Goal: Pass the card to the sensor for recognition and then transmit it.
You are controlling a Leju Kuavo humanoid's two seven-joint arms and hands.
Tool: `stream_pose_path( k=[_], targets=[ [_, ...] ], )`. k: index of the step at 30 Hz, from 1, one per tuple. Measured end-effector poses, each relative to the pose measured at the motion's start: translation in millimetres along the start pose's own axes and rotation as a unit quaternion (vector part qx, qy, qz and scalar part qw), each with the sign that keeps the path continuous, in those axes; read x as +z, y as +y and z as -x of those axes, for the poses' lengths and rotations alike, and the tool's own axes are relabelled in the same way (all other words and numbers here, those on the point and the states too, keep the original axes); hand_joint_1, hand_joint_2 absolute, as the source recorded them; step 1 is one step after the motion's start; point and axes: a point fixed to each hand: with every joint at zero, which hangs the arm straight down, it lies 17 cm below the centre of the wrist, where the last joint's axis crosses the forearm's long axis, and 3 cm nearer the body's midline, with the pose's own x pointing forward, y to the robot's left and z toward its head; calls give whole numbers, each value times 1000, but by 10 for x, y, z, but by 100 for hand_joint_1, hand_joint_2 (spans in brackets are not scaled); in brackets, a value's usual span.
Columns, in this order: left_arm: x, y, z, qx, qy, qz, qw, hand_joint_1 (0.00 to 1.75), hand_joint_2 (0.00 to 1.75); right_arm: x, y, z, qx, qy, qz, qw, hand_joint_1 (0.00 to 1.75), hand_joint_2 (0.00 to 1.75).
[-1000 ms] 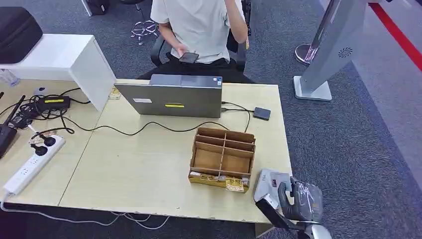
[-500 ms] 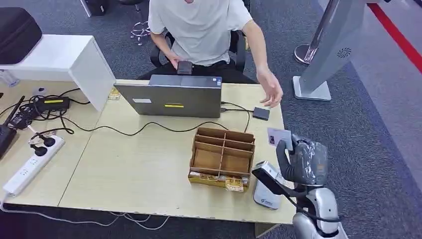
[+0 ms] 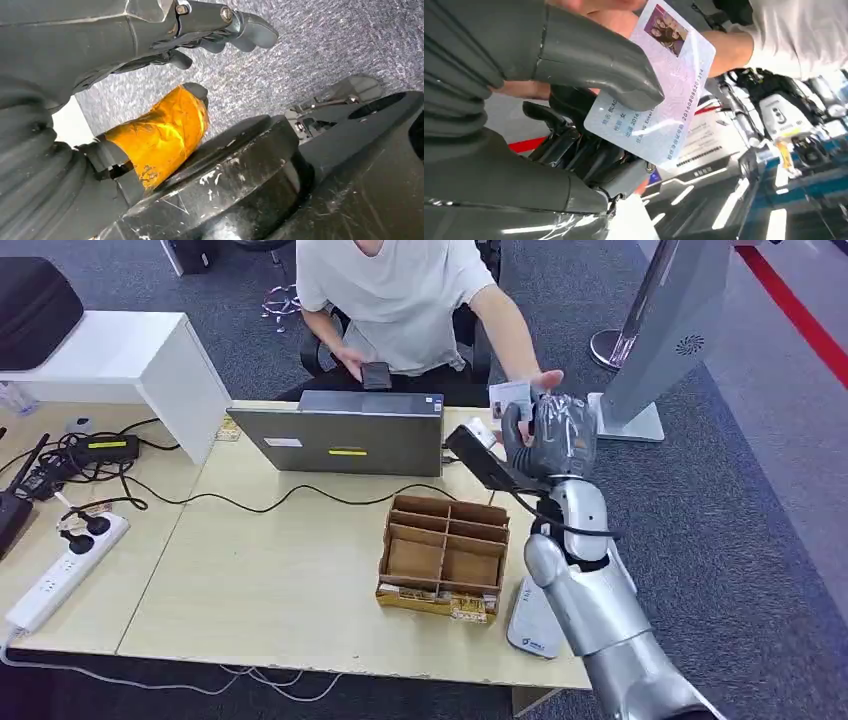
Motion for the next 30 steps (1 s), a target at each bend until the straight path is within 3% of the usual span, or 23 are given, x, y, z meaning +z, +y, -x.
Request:
stream_pose_path(
  k=[3,4,14,30],
  targets=[
    [3,15,24,-16,3,1,1000,0,175,-128,220,140,18,25,-32,999,175,175],
    [6,9,30,-18,4,4,1000,0,175,-135,292,179,22,31,-42,998,0,175],
    [6,46,53,-27,6,-1,1000,0,175,209,897,448,32,59,-115,991,0,175],
    [3,97,81,-18,11,-12,1000,0,175,413,912,280,-6,33,-100,994,0,175]
  ],
)
